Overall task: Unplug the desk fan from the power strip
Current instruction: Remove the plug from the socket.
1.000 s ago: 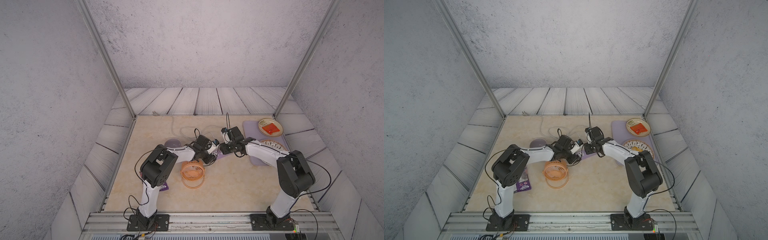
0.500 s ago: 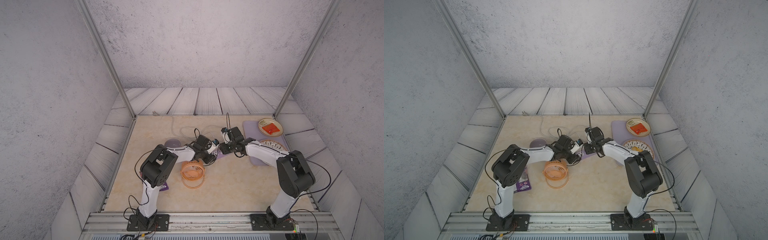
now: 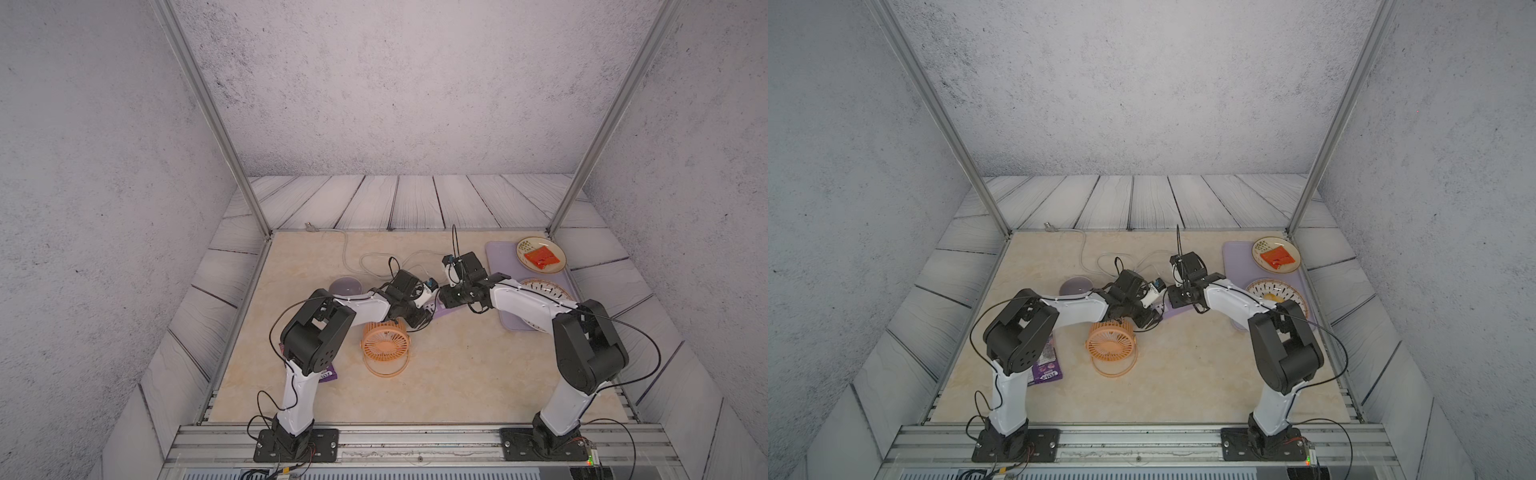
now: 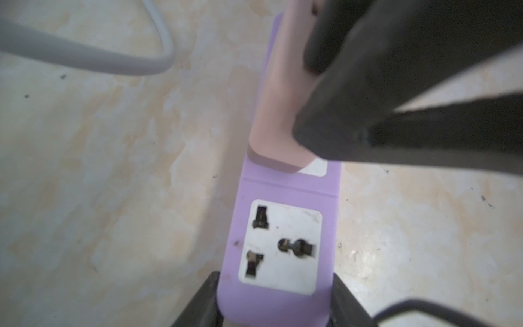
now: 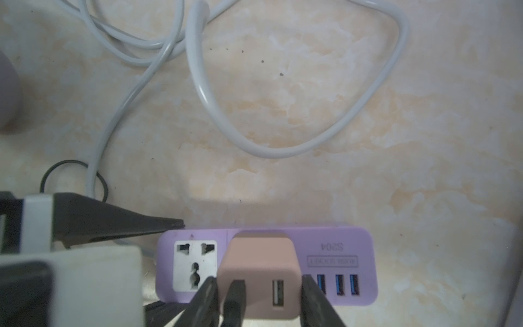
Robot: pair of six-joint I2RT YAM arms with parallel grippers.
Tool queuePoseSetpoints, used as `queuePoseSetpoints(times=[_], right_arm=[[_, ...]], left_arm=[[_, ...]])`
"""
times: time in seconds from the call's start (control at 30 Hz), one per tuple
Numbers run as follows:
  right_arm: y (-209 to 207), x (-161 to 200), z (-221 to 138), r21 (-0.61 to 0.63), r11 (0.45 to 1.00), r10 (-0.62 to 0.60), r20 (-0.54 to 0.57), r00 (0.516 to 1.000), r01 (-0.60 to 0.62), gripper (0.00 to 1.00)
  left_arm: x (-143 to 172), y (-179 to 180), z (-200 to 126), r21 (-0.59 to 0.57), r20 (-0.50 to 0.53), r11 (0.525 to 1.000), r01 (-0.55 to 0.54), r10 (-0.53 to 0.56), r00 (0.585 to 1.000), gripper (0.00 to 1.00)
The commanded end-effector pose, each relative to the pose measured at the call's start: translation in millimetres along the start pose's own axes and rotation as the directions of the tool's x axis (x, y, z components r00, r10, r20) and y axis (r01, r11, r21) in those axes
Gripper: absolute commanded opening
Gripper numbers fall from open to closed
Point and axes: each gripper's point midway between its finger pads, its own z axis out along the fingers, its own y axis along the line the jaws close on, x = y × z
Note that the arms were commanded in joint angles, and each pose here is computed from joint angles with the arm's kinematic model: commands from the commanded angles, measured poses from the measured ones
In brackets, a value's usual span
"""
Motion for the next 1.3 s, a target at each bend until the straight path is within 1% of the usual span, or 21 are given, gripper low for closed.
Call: queuePoseSetpoints(times=[0.0, 0.2, 0.27, 0.4, 0.7, 0.9, 1.0, 1.27], right_arm=[[5.7, -26.1, -4.1, -0.006, 1.000, 0.016, 0.096, 0.995, -0.016, 0.50], [6.8, -28.1, -4.3, -0.023, 1.000, 0.024, 0.132, 0.991, -0.021, 0.57], [7.9, -28.7, -4.7, -0.030, 0.999, 0.031, 0.150, 0.988, -0.026, 0.57], [8.7, -28.1, -2.8, -0.037, 0.999, 0.027, 0.150, 0.988, -0.021, 0.58], [14.2, -29.7, -12.6, -0.087, 0.996, 0.022, 0.212, 0.977, -0.003, 0.54], [10.7, -29.4, -12.7, -0.076, 0.997, 0.023, 0.226, 0.974, -0.006, 0.56], [9.8, -29.1, -11.2, -0.076, 0.997, 0.026, 0.226, 0.974, -0.009, 0.55], [10.4, -27.9, -8.6, -0.076, 0.997, 0.020, 0.212, 0.977, -0.004, 0.47]], left_arm=[[13.5, -26.8, 7.0, 0.082, -0.052, 0.994, -0.070, 0.074, 0.996, 0.00], [13.9, -26.9, 6.6, 0.079, -0.052, 0.994, -0.072, 0.077, 0.996, 0.00], [13.6, -26.7, 6.2, 0.077, -0.051, 0.994, -0.073, 0.077, 0.996, 0.00], [13.3, -27.5, 5.9, 0.078, -0.051, 0.994, -0.075, 0.079, 0.996, 0.00], [13.1, -28.4, 5.2, 0.084, -0.050, 0.994, -0.075, 0.079, 0.996, 0.00], [13.4, -28.9, 4.2, 0.085, -0.053, 0.994, -0.074, 0.079, 0.995, 0.00], [13.4, -29.8, 3.8, 0.089, -0.053, 0.993, -0.073, 0.078, 0.996, 0.00], [13.6, -30.3, 3.4, 0.090, -0.053, 0.993, -0.075, 0.080, 0.995, 0.00]])
